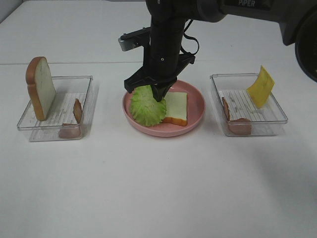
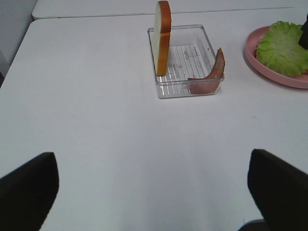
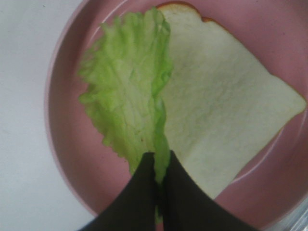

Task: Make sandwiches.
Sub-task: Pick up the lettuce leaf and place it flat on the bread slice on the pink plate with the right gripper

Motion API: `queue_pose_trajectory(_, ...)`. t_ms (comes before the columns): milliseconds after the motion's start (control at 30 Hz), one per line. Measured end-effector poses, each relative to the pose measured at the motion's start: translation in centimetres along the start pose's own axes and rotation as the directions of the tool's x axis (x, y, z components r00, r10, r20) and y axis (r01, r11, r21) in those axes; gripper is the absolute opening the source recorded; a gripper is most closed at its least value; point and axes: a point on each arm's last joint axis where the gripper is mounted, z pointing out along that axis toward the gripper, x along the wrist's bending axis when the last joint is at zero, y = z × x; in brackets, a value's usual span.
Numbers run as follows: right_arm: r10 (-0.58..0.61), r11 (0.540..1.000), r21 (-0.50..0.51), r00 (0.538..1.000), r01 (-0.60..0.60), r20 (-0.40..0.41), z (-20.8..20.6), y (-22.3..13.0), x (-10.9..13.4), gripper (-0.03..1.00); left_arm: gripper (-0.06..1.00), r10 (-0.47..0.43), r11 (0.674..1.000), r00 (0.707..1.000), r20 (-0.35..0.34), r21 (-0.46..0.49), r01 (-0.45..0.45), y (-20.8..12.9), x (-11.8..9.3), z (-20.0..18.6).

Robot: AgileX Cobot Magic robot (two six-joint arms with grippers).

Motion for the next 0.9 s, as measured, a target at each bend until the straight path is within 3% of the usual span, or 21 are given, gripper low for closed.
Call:
queue_pose_trajectory(167, -0.035, 0.999, -0.009, 0.995, 0.036, 0.091, 0.1, 0.1, -0.8, 0.02, 0.99, 0.0, 1.0, 1.0, 0.0, 0.0, 0.0, 0.0, 0.0, 0.0)
queue_pose_trajectory(333, -0.051, 0.998, -0.022, 0.991, 0.054, 0.128, 0.5, 0.3, -1.1, 0.02, 0.99, 0.0, 1.0, 1.0, 0.0, 0.0, 0.0, 0.0, 0.0, 0.0)
queue_pose_trajectory(800, -0.076, 0.997, -0.021, 0.981, 0.081, 0.176, 1.4, 0.5, -1.5, 0.02, 0.99, 0.0, 1.0, 1.0, 0.0, 0.0, 0.0, 0.0, 0.0, 0.0)
queue_pose_trajectory(900, -0.08, 0.997, -0.003, 0.981, 0.081, 0.176, 2.2, 0.4, -1.5, 0.09, 0.99, 0.0, 1.0, 1.0, 0.0, 0.0, 0.0, 0.0, 0.0, 0.0)
